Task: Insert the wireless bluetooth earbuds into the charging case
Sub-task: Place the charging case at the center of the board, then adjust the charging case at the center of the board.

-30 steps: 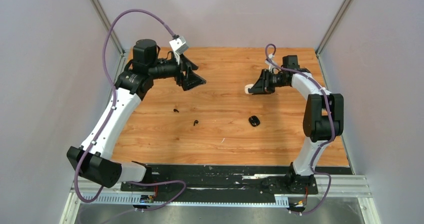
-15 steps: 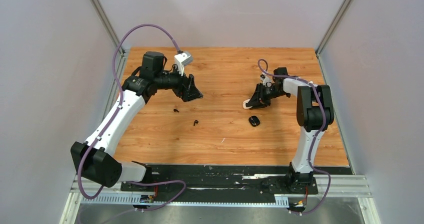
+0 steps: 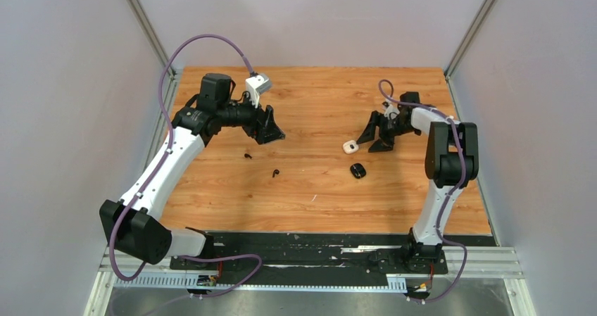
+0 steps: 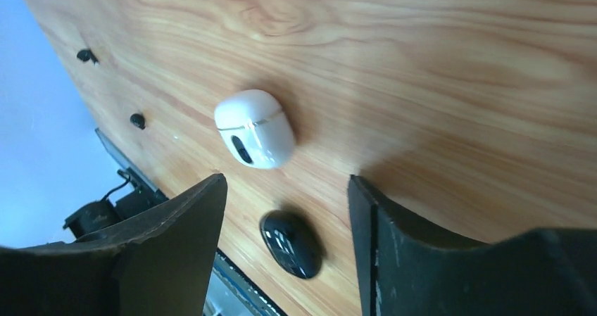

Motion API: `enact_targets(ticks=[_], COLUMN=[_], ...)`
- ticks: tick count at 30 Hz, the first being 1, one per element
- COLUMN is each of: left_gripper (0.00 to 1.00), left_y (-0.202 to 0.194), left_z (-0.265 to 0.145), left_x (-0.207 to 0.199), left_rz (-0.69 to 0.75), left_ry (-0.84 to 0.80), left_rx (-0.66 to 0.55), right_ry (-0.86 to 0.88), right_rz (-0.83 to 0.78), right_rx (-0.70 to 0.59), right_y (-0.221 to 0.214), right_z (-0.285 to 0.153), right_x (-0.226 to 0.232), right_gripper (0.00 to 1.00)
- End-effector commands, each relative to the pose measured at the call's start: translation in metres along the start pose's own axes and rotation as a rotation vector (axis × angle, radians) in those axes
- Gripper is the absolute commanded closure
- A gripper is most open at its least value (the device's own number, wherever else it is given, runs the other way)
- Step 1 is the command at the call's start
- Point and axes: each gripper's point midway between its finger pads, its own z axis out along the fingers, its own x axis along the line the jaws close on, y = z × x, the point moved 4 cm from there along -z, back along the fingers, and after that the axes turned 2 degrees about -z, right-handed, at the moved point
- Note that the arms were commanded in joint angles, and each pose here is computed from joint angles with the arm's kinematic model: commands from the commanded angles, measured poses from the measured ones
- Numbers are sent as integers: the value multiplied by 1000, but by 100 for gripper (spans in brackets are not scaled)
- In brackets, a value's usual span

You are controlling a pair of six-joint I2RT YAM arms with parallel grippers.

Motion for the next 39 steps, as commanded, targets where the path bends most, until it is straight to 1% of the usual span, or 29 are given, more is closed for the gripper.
enact_targets(ticks=[1,3,7,10,13,15,19,23,29,32,35,39], left_gripper=[12,12,11,12,11,11,11,11,11,11,11,12], left_y=[19,20,23,25,27,28,23,19,16,16,15,16], left_z=[-3,-2,-1,0,-3,-5,-8,-9,-9,-8,-6,-4], left_x=[1,2,2,2,2,2,0,-2,-1,0,2,3], left_rz=[50,48,45,44,59,71,75,74,83,85,81,79], left_ry=[9,16,15,11,23,33,34,34,43,42,42,36], left_rx=[-52,-59,-75,-85,-91,-96,-93,-90,-91,-91,-91,-88], right_ry=[-68,-57,-186,-229,-267,-277,-296,-277,-256,-216,-141,-66], right_rz=[-39,-114,-251,-373,-489,-575,-686,-732,-734,-787,-843,-905], right_rx=[-127,-134,-129,-91,-32,5,45,78,87,98,114,157], right_y=[13,7,-9,-22,-36,-44,-56,-74,-91,-101,-112,-125], right_z=[-47,-56,-58,-49,-39,-29,-18,-7,-6,-7,-4,7], right_x=[-7,-5,-23,-28,-31,-23,-16,1,22,42,65,87], right_gripper=[36,41,46,46,43,43,44,44,44,47,54,55])
